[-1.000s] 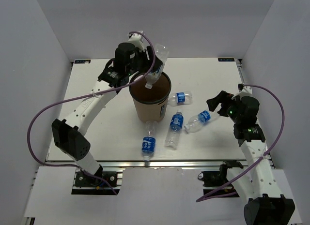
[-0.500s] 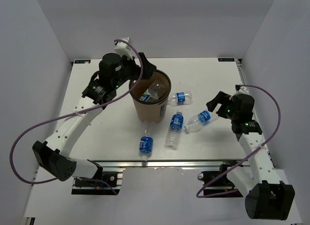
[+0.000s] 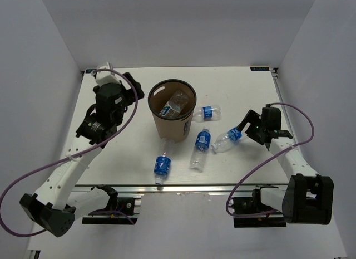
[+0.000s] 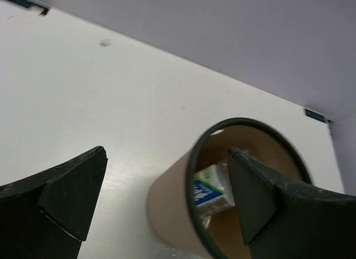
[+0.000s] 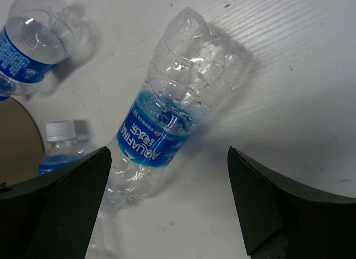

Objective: Put the plastic bottles in the bin

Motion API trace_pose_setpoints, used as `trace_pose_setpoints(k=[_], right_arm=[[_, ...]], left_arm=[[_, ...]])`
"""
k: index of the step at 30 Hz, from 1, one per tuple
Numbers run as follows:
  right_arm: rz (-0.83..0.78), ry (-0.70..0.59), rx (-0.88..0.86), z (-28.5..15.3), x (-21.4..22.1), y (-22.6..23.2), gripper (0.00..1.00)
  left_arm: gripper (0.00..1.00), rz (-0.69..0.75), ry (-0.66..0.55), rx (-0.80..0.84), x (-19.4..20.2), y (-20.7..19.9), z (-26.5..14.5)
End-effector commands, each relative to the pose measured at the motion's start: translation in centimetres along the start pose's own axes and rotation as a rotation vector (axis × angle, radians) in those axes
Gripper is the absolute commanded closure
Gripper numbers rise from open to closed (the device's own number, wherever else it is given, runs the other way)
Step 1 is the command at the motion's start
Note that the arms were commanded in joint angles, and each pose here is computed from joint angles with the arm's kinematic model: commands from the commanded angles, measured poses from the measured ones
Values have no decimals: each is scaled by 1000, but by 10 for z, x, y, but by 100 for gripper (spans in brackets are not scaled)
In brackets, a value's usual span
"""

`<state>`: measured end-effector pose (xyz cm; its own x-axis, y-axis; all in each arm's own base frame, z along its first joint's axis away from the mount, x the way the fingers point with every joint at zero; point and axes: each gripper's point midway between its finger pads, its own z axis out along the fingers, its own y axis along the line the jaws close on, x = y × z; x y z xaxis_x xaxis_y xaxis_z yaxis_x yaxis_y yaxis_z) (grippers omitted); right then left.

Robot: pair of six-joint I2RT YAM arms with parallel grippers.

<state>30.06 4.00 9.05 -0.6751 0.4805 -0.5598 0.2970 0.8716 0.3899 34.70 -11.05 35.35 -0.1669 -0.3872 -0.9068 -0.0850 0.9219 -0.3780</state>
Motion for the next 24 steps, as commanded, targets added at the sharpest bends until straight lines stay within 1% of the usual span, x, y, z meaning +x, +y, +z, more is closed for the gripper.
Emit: trace_pose_setpoints(k=[1,3,4,5,7,8,10,11,16,19,20,22,24], right_arm=[[49,-79,-54,9,-16,11,11],[54,-103,-41,17,-22,9,11],[59,-94,-35,20,-22,9,11],[64,-70,-20,26,-19,6,11],[71,-48,-9,32,-17,5,11],[84,-23,6,38,-12,2,11],[94,-44,51,46,-14,-7,11],[101,-31,67,51,-10,-10,11],[104,-10,95,66,-9,-15,12],[104,-34,79,66,-19,-10,28],[102,-73,51,61,-29,-3,37],[93,-127,25,50,-45,6,40],[56,-239,-46,23,-81,28,45]], left_arm=[[2,-24,62,-198,42,55,-2],[2,-46,77,-243,57,73,-6],[2,-71,88,-263,66,80,-7],[2,-65,116,-299,83,93,-8],[2,-108,120,-366,96,109,-13],[2,-107,145,-383,110,117,-15],[2,-123,187,-352,125,114,-15],[2,-115,208,-350,135,116,-16],[2,-94,259,-395,150,127,-21],[2,-97,279,-377,157,126,-22],[2,-100,280,-374,158,126,-22],[2,-104,287,-366,162,126,-23],[2,-106,297,-359,165,125,-24]])
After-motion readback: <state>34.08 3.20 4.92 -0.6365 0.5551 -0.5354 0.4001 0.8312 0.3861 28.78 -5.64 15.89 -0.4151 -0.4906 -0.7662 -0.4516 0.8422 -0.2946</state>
